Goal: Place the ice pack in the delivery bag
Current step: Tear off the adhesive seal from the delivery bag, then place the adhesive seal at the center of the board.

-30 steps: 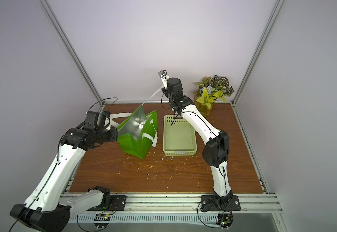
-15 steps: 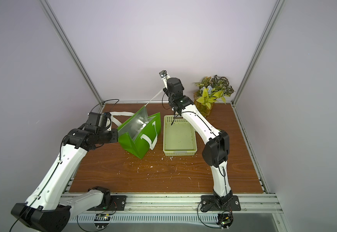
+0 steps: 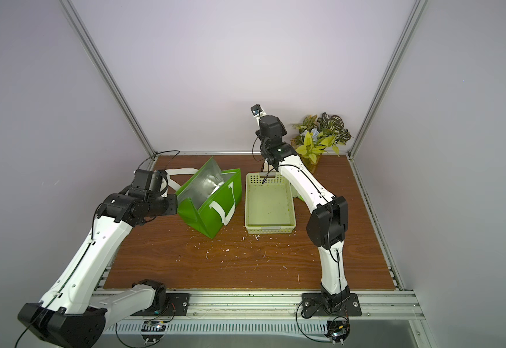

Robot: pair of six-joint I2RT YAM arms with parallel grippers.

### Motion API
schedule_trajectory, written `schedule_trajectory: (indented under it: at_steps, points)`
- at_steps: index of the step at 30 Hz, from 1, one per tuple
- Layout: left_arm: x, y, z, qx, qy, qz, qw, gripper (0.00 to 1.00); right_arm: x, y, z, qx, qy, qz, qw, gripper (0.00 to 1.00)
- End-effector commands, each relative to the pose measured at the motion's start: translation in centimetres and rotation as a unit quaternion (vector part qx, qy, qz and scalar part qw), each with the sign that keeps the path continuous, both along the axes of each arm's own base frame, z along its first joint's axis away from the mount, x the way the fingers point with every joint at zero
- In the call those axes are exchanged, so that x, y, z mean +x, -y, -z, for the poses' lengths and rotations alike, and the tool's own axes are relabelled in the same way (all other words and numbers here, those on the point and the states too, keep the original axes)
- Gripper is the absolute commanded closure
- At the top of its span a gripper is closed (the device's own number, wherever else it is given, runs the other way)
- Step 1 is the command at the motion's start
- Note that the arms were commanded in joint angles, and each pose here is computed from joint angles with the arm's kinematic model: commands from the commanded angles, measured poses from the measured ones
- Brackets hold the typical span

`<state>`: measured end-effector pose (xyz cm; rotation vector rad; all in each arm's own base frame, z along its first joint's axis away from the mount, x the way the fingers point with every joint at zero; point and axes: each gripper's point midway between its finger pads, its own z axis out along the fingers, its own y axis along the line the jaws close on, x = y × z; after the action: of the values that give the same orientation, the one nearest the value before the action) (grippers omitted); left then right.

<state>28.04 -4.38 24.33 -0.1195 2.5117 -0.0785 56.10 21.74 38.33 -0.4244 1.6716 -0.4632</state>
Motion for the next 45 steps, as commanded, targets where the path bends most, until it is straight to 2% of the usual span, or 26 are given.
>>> schedule_trajectory:
  at_steps: [1,4,9,14,19,23,30,37,38,39,41,45]
  points:
    - [-0.3,-0.2,-0.9,-0.005,0.003,-0.003,1.0,0.75,-3.1,-1.3,-5.3,0.072,0.047,-0.072,0.994,1.0]
    - [-0.1,0.3,-2.0,-0.018,0.015,0.003,1.0,0.62,-5.2,-0.8,-6.3,0.084,0.035,-0.091,0.992,1.0]
    - [1.0,1.8,-5.0,-0.048,0.048,0.032,0.997,0.4,-9.4,2.3,-7.1,0.091,0.007,-0.073,0.993,1.0]
    - [2.6,2.5,-9.8,-0.062,0.107,0.047,0.991,0.19,-13.8,7.4,-5.3,0.117,-0.041,-0.046,0.991,1.0]
    - [4.1,2.7,-12.0,-0.062,0.151,0.05,0.985,0.15,-17.3,16.3,-0.9,0.146,-0.087,0.045,0.984,1.0]
    - [5.0,2.8,-12.3,-0.063,0.167,0.051,0.983,0.12,-19.9,21.9,3.9,0.2,-0.111,0.107,0.968,1.0]
    - [5.2,2.9,-12.6,-0.067,0.172,0.049,0.982,0.11,-21.7,27.4,17.1,0.271,-0.177,0.192,0.926,1.0]
    - [5.0,2.8,-11.9,-0.066,0.164,0.046,0.983,0.1,-21.3,29.0,23.7,0.302,-0.222,0.212,0.902,1.0]
    - [5.1,2.9,-11.9,-0.067,0.164,0.046,0.983,0.1,-21.2,29.0,24.2,0.301,-0.231,0.213,0.9,0.98]
    - [5.1,2.8,-11.8,-0.066,0.163,0.047,0.983,0.1,-21.1,29.0,24.4,0.3,-0.235,0.213,0.9,0.87]
    - [5.0,2.8,-12.0,-0.066,0.165,0.044,0.983,0.09,-21.1,29.3,24.1,0.29,-0.235,0.219,0.902,0.71]
    - [5.0,2.8,-12.2,-0.064,0.168,0.049,0.982,0.09,-21.2,30.3,21.7,0.259,-0.217,0.233,0.912,0.32]
